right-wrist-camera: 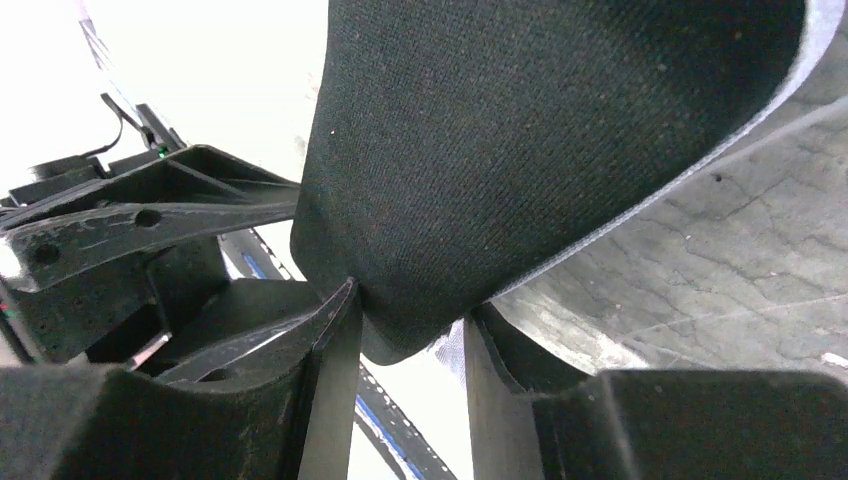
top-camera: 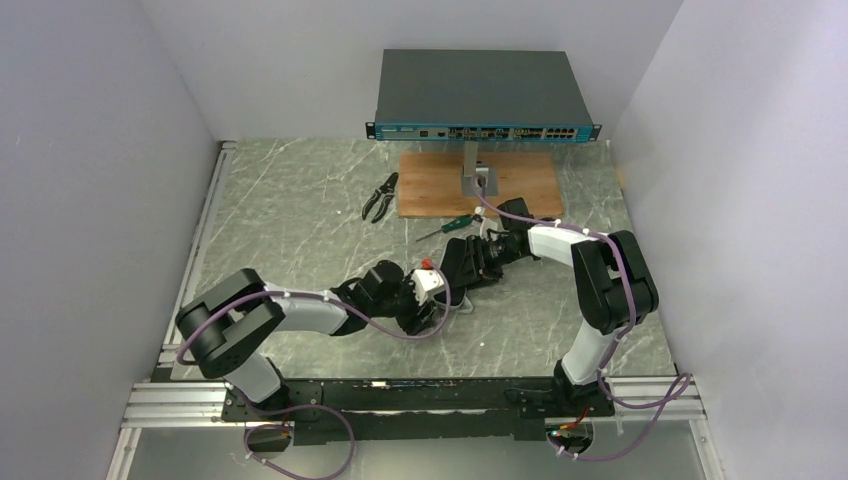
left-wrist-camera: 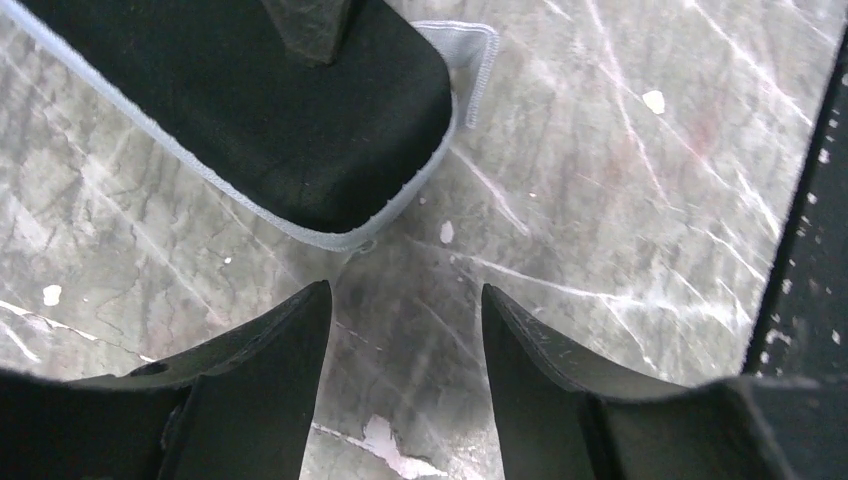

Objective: Open the umbrella

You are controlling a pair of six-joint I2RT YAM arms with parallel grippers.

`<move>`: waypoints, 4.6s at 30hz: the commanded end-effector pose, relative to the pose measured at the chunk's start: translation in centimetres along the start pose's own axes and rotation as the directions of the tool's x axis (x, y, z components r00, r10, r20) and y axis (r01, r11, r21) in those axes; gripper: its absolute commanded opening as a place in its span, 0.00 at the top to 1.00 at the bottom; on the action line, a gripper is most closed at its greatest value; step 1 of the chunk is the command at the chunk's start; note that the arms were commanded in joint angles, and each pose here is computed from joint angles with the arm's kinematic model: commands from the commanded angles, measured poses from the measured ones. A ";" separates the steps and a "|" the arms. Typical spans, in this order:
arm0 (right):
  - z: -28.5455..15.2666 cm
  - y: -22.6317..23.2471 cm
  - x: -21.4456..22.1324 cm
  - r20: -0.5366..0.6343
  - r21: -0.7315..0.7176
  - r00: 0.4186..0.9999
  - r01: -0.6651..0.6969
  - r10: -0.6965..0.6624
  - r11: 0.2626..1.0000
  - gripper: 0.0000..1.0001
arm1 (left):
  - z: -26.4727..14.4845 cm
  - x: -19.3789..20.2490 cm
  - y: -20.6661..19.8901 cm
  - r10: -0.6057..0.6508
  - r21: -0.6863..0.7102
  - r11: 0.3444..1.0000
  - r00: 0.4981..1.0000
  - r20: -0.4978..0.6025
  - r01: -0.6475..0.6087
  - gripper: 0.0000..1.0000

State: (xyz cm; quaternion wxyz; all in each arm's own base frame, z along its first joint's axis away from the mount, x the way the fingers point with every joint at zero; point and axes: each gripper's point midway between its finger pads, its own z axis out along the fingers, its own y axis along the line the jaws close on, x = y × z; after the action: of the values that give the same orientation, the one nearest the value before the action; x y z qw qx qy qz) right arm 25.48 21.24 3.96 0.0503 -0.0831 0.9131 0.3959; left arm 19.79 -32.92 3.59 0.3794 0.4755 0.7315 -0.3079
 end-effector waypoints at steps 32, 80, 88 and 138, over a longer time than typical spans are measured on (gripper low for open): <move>0.5 -3.2 4.0 -0.136 0.096 0.988 0.080 -0.067 0.992 1.00 | 0.1 -1.1 6.9 0.010 -0.197 0.980 1.000 0.018 -0.006 1.00; -2.3 1.2 -5.7 -0.108 0.196 0.843 0.538 -0.527 0.820 0.26 | -1.9 1.3 7.6 -0.271 -0.117 0.955 0.962 0.030 0.273 1.00; -4.8 3.3 -2.9 0.043 0.244 0.626 0.749 -0.779 0.616 0.04 | -1.4 1.1 6.7 -0.330 -0.106 0.938 0.944 0.029 0.331 1.00; -0.5 -3.0 7.0 -0.228 -0.292 -0.300 0.929 -0.926 -0.229 0.67 | -1.8 -0.4 11.5 0.072 -0.023 0.997 0.997 -0.032 -0.073 1.00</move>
State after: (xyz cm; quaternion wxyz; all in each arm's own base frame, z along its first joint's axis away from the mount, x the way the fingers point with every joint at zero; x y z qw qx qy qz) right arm 25.18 20.56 4.51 0.2860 -0.7764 0.5491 0.1183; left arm 27.99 -26.88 2.79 0.3520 0.4764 0.7505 -0.2930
